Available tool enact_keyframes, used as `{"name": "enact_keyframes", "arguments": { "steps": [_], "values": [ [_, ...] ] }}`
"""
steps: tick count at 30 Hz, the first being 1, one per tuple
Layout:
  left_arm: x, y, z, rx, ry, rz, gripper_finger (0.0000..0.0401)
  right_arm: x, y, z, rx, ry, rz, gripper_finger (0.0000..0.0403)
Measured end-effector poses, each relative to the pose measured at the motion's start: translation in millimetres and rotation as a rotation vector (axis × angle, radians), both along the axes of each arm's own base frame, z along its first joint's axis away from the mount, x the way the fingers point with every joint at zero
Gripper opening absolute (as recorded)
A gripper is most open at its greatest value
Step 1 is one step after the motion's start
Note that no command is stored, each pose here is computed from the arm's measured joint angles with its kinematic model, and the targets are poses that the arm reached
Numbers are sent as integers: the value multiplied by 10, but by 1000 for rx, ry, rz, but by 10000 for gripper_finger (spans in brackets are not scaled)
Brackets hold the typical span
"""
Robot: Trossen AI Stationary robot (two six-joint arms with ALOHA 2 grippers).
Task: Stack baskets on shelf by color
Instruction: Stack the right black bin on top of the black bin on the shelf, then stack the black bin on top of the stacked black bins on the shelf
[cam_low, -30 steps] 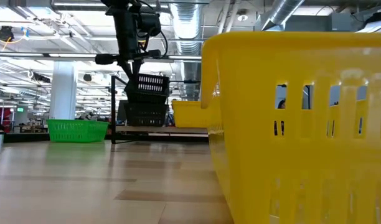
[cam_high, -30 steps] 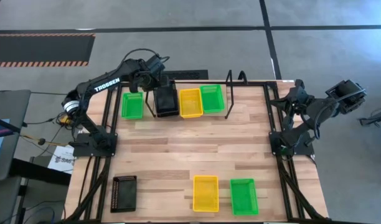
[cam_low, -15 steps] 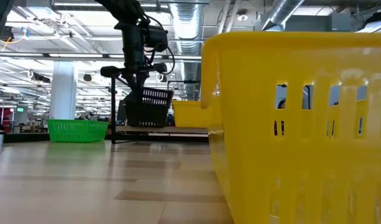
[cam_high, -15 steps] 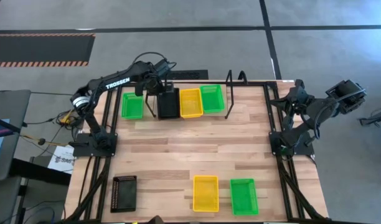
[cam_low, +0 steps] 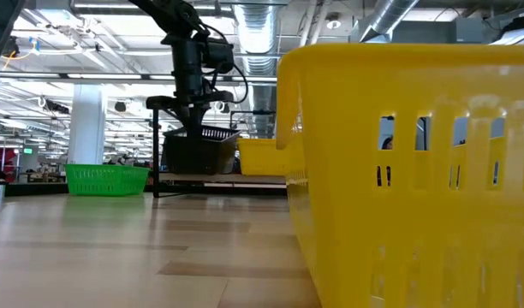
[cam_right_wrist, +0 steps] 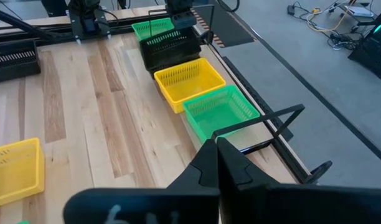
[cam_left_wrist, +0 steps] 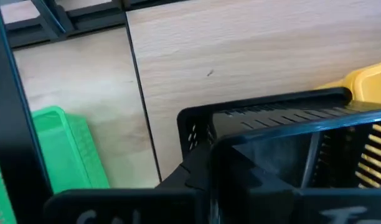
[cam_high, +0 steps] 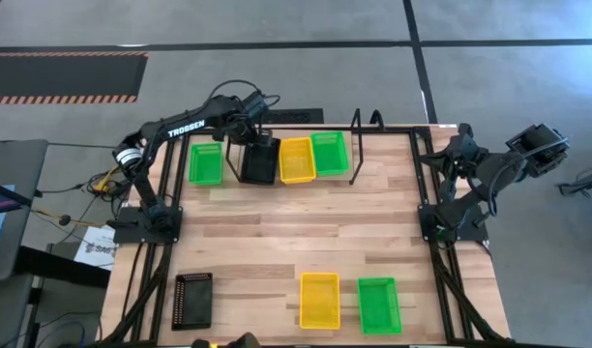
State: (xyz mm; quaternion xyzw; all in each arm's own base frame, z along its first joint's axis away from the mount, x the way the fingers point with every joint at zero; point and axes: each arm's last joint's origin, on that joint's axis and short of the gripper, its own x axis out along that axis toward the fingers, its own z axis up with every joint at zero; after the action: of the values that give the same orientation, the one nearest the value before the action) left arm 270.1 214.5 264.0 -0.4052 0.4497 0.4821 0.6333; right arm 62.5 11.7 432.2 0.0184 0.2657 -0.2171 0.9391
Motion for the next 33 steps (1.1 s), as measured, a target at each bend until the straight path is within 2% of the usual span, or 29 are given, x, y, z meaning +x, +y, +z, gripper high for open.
{"name": "enact_keyframes", "arguments": {
  "steps": [11, 17, 20, 24, 28, 33],
  "values": [
    [-9, 43, 6, 15, -15, 7, 110, 3, 2, 3, 5, -5, -1, 3],
    [-25, 125, 111, -54, -126, 1, 151, 3, 2, 3, 5, -6, -1, 3],
    [-22, 186, 271, -53, -195, 0, 161, 2, 2, 3, 13, -8, -3, 3],
    [-30, 261, 529, 9, -249, -21, 165, 3, 3, 3, 17, -10, -5, 3],
    [-77, 280, 705, 58, -223, -22, 165, 2, 2, 3, 25, -14, -10, 3],
    [-114, 228, 852, 65, -185, -27, 165, 3, 3, 3, 25, -14, -10, 3]
  ]
}}
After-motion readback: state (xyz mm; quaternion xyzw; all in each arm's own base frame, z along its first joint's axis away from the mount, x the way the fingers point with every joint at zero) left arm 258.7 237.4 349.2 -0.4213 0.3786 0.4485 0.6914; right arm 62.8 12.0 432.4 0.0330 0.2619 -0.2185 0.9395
